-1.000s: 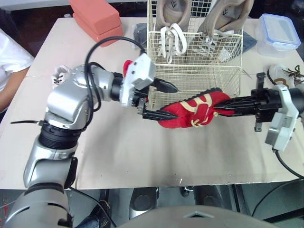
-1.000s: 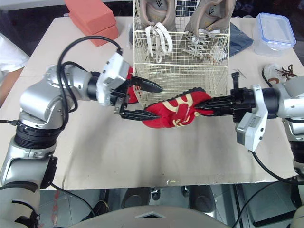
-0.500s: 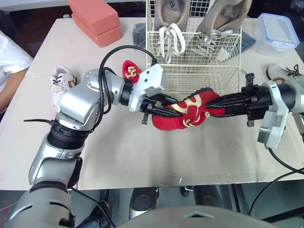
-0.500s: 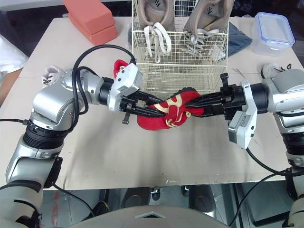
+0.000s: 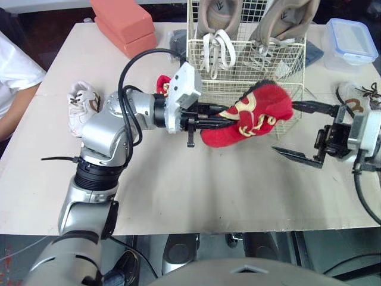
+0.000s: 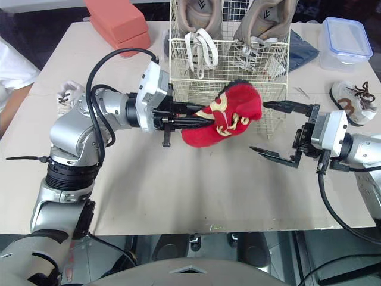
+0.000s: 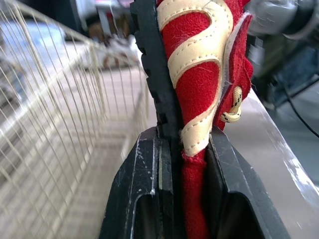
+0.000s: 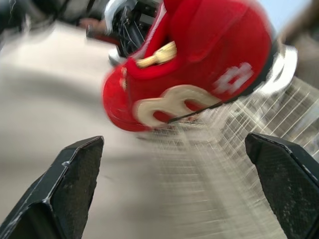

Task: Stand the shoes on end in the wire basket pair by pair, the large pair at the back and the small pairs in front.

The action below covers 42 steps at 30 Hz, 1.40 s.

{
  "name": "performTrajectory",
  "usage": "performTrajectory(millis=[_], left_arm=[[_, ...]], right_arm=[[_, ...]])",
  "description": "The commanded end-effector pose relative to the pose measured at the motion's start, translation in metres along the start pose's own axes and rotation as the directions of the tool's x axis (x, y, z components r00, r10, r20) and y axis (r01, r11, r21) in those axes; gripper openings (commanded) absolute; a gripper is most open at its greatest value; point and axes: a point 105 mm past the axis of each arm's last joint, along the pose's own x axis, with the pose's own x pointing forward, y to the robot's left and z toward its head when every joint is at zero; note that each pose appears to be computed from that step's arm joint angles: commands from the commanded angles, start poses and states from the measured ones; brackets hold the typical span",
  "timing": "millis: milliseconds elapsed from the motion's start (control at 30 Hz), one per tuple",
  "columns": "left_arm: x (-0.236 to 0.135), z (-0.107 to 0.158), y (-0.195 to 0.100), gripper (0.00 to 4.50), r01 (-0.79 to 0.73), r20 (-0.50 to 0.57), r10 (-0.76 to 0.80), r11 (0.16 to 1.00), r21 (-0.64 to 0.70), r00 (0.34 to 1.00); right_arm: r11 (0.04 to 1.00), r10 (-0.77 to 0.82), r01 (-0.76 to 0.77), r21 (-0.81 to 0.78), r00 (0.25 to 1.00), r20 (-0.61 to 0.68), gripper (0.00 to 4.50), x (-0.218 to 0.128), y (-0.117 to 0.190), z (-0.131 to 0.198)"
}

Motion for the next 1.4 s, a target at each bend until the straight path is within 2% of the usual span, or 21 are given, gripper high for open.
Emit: performTrajectory(millis=[33,167,267,533,567,600,633,700,733,767,833,867,967,1100,1200,1400], left_arm=[[0.002,0.010,0.004,0.46,-0.044,0.050,0.042,0.998,0.052,0.998],[0.006,0.010,0.003,0.46,-0.056,0.071,0.052,0.997,0.054,0.996],[0.008,0.011,0.002,0.46,-0.053,0.078,0.049,0.997,0.048,0.996],[0.008,0.011,0.004,0.46,-0.056,0.084,0.056,0.998,0.007,0.995],[0.007,0.011,0.005,0.46,-0.058,0.082,0.059,0.998,-0.006,0.995],[0.007,0.011,0.006,0.46,-0.068,0.081,0.069,0.998,-0.014,0.994],[0.006,0.010,0.007,1.49,-0.079,0.079,0.081,0.997,-0.023,0.994],[0.005,0.010,0.006,2.22,-0.074,0.073,0.077,0.997,-0.032,0.994],[0.005,0.010,0.006,2.86,-0.078,0.070,0.079,0.997,-0.026,0.994],[0.004,0.010,0.007,3.13,-0.088,0.069,0.089,0.996,-0.016,0.994],[0.001,0.010,0.011,4.20,-0.132,0.067,0.131,0.991,0.007,0.989],[-0.001,0.010,0.012,4.45,-0.141,0.065,0.140,0.990,0.013,0.988],[-0.010,0.012,0.016,4.45,-0.187,0.075,0.184,0.982,0.024,0.980],[-0.022,0.017,0.020,4.45,-0.237,0.075,0.234,0.971,0.041,0.969],[-0.028,0.020,0.020,4.45,-0.248,0.071,0.245,0.968,0.041,0.967],[-0.040,0.026,0.021,4.45,-0.293,0.074,0.289,0.955,0.038,0.954]], right_arm=[[0.964,-0.128,0.094,0.247,0.984,0.124,4.50,0.012,0.003,0.025],[0.908,-0.218,0.135,0.397,0.961,0.172,4.50,0.020,0.003,0.032],[0.888,-0.249,0.157,0.433,0.954,0.165,3.87,0.026,0.004,0.030],[0.880,-0.290,0.211,0.426,0.948,0.128,0.25,0.027,0.001,0.020],[0.879,-0.296,0.217,0.426,0.946,0.130,0.01,0.027,0.001,0.021],[0.877,-0.303,0.222,0.427,0.944,0.133,0.01,0.027,0.000,0.021],[0.875,-0.310,0.226,0.429,0.941,0.136,0.00,0.027,0.000,0.021],[0.871,-0.328,0.236,0.430,0.932,0.154,0.00,0.026,-0.002,0.025],[0.869,-0.340,0.240,0.433,0.925,0.170,0.00,0.026,-0.003,0.028],[0.867,-0.355,0.248,0.433,0.917,0.184,0.00,0.026,-0.005,0.032],[0.862,-0.393,0.275,0.426,0.894,0.217,0.00,0.024,-0.012,0.040],[0.857,-0.416,0.293,0.424,0.879,0.234,0.00,0.023,-0.017,0.045],[0.828,-0.500,0.352,0.437,0.816,0.289,0.00,0.020,-0.035,0.062],[0.784,-0.591,0.453,0.425,0.755,0.285,0.00,0.014,-0.060,0.068],[0.749,-0.645,0.536,0.389,0.723,0.246,0.00,0.007,-0.077,0.064],[0.686,-0.712,0.666,0.293,0.698,0.081,0.00,0.004,-0.100,0.035]])
